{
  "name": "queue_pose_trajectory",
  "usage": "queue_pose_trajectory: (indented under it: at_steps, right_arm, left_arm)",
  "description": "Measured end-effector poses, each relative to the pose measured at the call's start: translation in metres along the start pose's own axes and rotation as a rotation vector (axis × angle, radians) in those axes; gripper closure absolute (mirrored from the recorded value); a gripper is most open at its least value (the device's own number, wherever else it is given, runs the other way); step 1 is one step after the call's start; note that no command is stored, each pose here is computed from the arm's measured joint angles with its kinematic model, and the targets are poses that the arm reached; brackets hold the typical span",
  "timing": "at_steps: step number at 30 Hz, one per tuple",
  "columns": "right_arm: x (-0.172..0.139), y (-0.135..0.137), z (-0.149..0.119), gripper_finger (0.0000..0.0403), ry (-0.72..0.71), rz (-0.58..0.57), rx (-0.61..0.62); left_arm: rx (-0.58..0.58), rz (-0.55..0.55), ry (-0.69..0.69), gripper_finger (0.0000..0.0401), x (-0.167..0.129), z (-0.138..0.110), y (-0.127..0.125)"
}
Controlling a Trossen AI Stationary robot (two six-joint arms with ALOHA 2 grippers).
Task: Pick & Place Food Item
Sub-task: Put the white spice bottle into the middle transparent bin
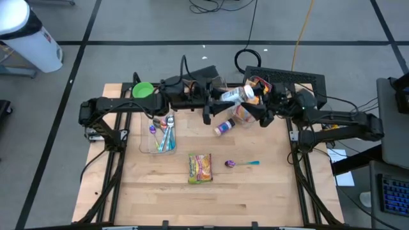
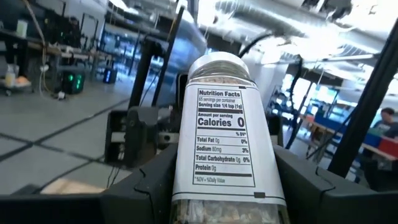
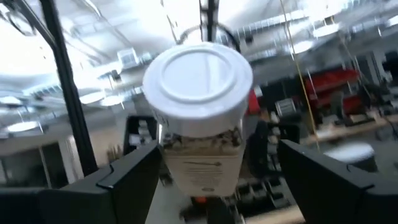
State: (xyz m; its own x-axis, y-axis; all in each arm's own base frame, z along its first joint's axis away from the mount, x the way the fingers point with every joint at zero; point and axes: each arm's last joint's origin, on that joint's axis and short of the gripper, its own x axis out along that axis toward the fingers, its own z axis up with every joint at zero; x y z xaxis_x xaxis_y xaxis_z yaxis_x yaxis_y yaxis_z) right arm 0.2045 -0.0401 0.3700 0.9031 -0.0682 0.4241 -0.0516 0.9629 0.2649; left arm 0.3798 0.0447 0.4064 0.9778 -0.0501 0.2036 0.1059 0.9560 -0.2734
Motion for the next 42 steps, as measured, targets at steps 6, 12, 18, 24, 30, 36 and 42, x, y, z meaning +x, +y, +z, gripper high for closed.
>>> queue_pose_trajectory:
  at_steps: [6, 12, 18, 24, 30, 36, 42]
  right_arm:
    - [0.009, -0.002, -0.004, 0.0094, -0.083, 0.036, 0.033]
    - [0.015, -0.005, -0.011, 0.0094, -0.094, 0.046, 0.067]
    - [0.016, -0.006, -0.013, 0.0114, -0.102, 0.055, 0.071]
    - [0.016, -0.005, -0.012, 0.0183, -0.104, 0.061, 0.064]
    - [0.016, -0.005, -0.012, 0.0209, -0.099, 0.073, 0.052]
    - [0.016, -0.005, -0.013, 0.0209, -0.084, 0.081, 0.077]
    - [0.016, -0.006, -0.014, 0.0209, -0.074, 0.076, 0.093]
  left_arm:
    - [0.002, -0.011, -0.040, 0.0196, 0.003, 0.000, 0.001]
    - [-0.011, -0.010, -0.023, 0.0196, 0.006, -0.005, 0.003]
    - [-0.012, -0.008, -0.023, 0.0196, 0.006, -0.006, 0.003]
    - [-0.007, 0.001, -0.023, 0.0196, 0.006, -0.006, 0.004]
    - [-0.014, 0.017, -0.011, 0.0196, 0.006, -0.007, 0.005]
    - [-0.051, 0.009, 0.048, 0.0127, 0.006, -0.013, 0.007]
    - [-0.070, 0.013, 0.087, 0.0083, 0.004, -0.013, 0.010]
